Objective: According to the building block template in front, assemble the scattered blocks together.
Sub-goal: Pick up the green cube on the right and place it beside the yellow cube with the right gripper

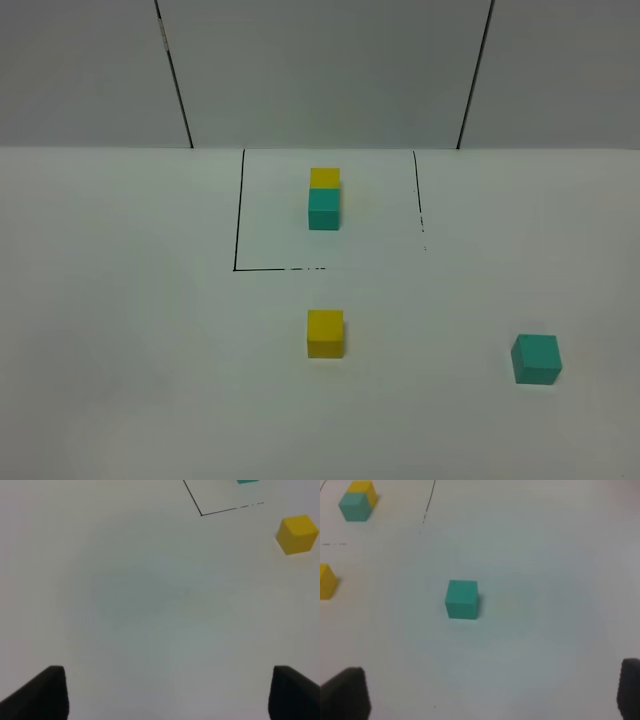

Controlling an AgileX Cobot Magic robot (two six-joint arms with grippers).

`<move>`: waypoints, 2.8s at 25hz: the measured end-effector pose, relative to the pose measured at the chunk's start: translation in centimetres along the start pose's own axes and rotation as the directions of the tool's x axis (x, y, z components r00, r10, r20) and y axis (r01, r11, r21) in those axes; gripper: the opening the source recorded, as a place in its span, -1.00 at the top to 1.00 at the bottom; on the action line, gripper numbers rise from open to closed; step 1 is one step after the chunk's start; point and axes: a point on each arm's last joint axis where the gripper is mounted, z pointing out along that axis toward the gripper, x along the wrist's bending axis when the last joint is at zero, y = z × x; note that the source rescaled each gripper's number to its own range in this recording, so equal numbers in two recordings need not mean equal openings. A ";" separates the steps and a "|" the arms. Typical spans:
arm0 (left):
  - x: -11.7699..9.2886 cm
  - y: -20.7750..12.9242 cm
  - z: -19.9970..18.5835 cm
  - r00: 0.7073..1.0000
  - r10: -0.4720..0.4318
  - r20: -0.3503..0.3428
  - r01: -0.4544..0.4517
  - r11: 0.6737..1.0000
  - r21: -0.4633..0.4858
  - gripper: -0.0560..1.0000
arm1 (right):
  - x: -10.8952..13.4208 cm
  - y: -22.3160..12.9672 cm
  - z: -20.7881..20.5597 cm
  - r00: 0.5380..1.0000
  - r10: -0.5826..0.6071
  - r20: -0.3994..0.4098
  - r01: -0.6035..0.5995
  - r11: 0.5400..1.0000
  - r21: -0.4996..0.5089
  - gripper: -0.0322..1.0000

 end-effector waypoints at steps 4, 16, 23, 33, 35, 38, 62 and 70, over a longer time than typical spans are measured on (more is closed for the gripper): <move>0.0 0.0 0.0 1.000 0.000 0.000 0.000 1.000 0.000 -0.62 | 0.0 0.0 0.0 1.000 0.000 0.000 0.000 1.000 0.000 -1.00; 0.0 0.0 0.0 1.000 0.000 0.000 0.000 1.000 0.000 -0.62 | -0.2 0.0 0.0 1.000 -0.013 0.023 0.013 1.000 0.000 -1.00; 0.0 0.0 0.0 1.000 0.000 0.000 0.000 1.000 0.000 -0.61 | 0.2 3.9 4.6 0.997 0.076 -0.006 -0.071 0.950 0.305 -1.00; 0.0 0.0 0.0 1.000 0.000 0.000 0.000 1.000 0.000 -0.61 | -0.4 8.9 22.3 0.997 0.070 0.031 -0.070 0.679 0.731 -1.00; 0.0 0.0 0.0 1.000 0.000 0.000 0.000 1.000 0.000 -0.61 | 0.0 8.2 25.5 0.999 0.048 0.018 -0.045 0.650 0.759 -1.00; 0.0 0.0 0.0 1.000 0.000 0.000 0.000 1.000 0.000 -0.61 | 1.1 7.1 29.0 1.000 0.027 -0.014 -0.006 0.625 0.781 -1.00; 0.0 0.0 0.0 1.000 0.001 0.000 -0.001 1.000 0.000 -0.61 | 3.2 1.5 37.1 0.999 0.033 -0.011 -0.010 0.573 0.819 -1.00; 0.0 0.0 0.0 1.000 0.001 0.000 -0.001 1.000 0.000 -0.61 | 3.2 1.0 37.4 0.999 0.033 -0.006 -0.014 0.565 0.825 -1.00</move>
